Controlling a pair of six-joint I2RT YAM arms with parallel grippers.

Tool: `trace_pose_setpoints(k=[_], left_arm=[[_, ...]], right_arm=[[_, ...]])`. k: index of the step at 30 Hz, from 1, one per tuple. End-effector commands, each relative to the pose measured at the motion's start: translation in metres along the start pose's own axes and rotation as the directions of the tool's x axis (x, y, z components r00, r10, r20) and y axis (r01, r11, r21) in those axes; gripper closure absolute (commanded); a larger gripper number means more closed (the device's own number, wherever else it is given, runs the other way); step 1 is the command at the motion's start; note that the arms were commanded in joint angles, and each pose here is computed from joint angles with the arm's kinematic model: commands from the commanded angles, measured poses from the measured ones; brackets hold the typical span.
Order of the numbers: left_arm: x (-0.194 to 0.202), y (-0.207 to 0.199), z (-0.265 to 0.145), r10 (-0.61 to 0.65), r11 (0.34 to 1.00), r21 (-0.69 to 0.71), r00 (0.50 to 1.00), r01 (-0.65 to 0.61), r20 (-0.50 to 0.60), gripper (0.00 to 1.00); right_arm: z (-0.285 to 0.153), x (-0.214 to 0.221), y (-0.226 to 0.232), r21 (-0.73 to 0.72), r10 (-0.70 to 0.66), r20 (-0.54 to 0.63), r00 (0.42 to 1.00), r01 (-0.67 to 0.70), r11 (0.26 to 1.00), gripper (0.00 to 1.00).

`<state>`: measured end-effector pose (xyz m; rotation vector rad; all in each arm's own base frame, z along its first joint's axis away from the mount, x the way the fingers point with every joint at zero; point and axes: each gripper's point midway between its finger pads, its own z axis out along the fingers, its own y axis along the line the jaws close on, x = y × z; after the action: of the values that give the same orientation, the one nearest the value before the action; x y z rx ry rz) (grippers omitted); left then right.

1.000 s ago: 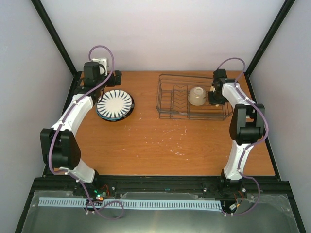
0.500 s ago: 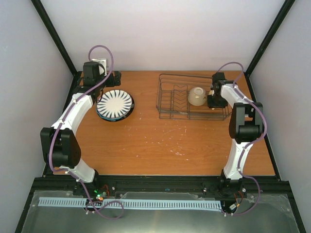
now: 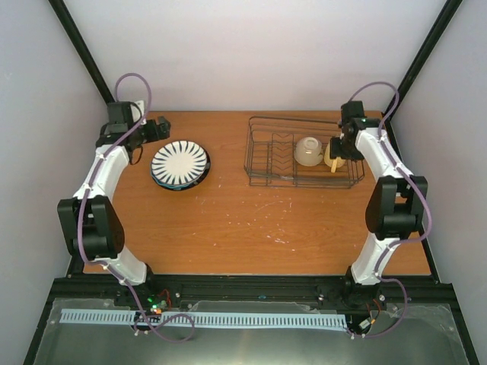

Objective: Load the mixed dishes into the dish rack

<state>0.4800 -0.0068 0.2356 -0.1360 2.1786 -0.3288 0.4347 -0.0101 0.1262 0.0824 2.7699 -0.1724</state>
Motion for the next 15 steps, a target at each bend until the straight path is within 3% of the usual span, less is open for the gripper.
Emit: trace_pose_setpoints(k=[1,4,7,15], left_arm=[[0.017,0.025,0.000,-0.060,0.998,0.026,0.991,0.064,-0.118,0.07],[0.046,0.049,0.007,-0.075,0.997,-0.012,0.970,0.074,-0.233,0.37],[0.075,0.066,0.017,-0.078,0.997,-0.048,0.935,0.065,-0.346,0.55],[0.095,0.077,0.028,-0.062,0.997,-0.068,0.889,0.035,-0.453,0.59]], right_arm=[[-0.089,-0.048,0.000,-0.095,0.085,0.237,0.968,-0.064,0.993,0.38],[-0.126,-0.067,0.015,-0.194,0.099,0.336,0.937,-0.034,0.980,0.39],[-0.144,-0.078,0.030,-0.244,0.080,0.370,0.926,0.013,0.970,0.39],[-0.148,-0.078,0.058,-0.332,0.045,0.371,0.928,0.087,0.939,0.39]])
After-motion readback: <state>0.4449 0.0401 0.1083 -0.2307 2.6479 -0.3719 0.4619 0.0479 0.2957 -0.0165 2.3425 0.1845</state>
